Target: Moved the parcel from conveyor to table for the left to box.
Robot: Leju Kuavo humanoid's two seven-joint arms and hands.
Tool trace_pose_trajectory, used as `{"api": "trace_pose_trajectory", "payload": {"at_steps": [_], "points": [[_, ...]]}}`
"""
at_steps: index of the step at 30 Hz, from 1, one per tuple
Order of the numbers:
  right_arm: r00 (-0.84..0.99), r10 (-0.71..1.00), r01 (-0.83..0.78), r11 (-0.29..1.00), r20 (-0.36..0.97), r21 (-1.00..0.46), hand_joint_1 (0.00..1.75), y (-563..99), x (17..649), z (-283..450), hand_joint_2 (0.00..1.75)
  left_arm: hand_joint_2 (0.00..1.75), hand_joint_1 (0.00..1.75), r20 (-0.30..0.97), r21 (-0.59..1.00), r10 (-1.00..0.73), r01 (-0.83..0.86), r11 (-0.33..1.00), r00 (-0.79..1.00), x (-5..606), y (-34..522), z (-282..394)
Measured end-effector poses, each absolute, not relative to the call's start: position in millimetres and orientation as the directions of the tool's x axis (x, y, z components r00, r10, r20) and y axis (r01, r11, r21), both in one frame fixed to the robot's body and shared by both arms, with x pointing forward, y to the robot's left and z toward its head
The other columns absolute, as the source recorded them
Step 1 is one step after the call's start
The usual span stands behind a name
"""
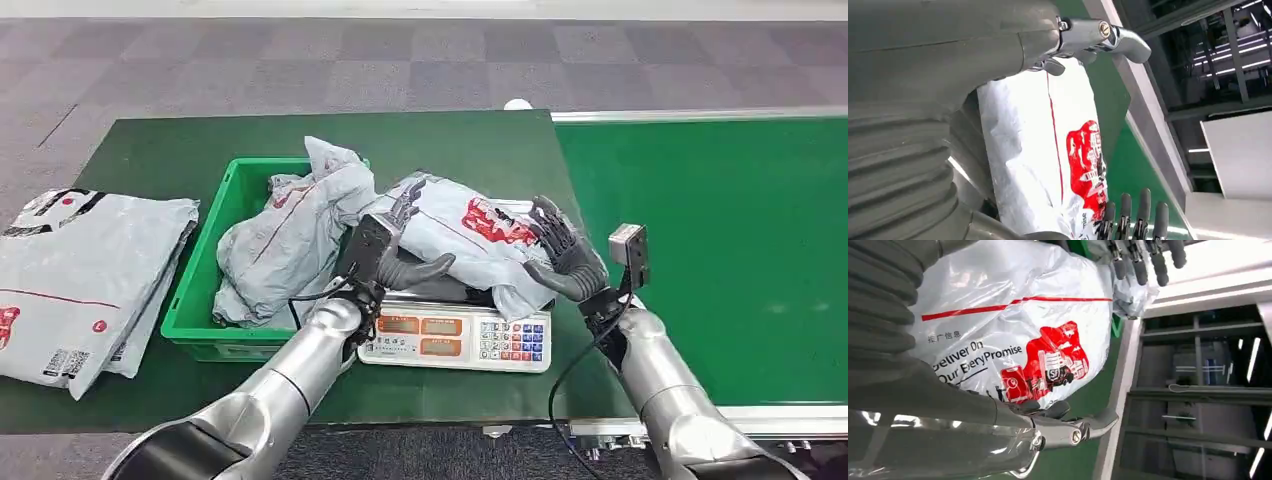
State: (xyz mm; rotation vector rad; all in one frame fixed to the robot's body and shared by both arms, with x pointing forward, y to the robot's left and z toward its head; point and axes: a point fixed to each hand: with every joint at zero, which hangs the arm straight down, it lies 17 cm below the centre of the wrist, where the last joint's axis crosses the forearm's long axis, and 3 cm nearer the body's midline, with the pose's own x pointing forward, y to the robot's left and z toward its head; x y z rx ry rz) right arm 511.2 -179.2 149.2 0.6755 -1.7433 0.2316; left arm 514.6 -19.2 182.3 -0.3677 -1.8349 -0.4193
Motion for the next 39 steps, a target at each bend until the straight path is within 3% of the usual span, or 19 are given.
{"api": "trace_pose_trajectory", "payload": {"at_steps": [7, 11, 12, 25, 39], "points": [[-0.108, -0.412, -0.503, 0.808, 0.905, 0.308, 0.0, -207.1, 505.7, 138.0, 0.0, 1.75, 0.0, 0.945, 0.176, -0.015, 0.467, 0.866, -0.328, 507.0, -32.6, 181.1], [-0.131, -0.367, -0.397, 0.871, 0.921, 0.29, 0.0, -230.7, 513.5, 125.6, 0.0, 1.75, 0.0, 0.917, 0.292, -0.119, 0.436, 0.851, -0.382, 505.4, -36.9, 177.1], [-0.139, -0.349, -0.368, 0.887, 0.927, 0.279, 0.0, -236.4, 515.3, 122.1, 1.75, 1.75, 0.0, 0.904, 0.329, -0.152, 0.424, 0.844, -0.399, 505.0, -37.8, 175.9], [-0.266, -0.014, -0.022, 1.0, 0.964, 0.008, 0.0, -292.5, 537.5, 125.3, 1.75, 1.75, 0.0, 0.773, 0.622, -0.472, 0.362, 0.695, -0.423, 512.1, -39.0, 145.0], [-0.317, -0.006, -0.019, 1.0, 0.948, 0.0, 0.0, -285.5, 537.9, 144.6, 1.75, 1.75, 0.0, 0.748, 0.653, -0.499, 0.354, 0.669, -0.437, 515.2, -39.6, 147.7]]}}
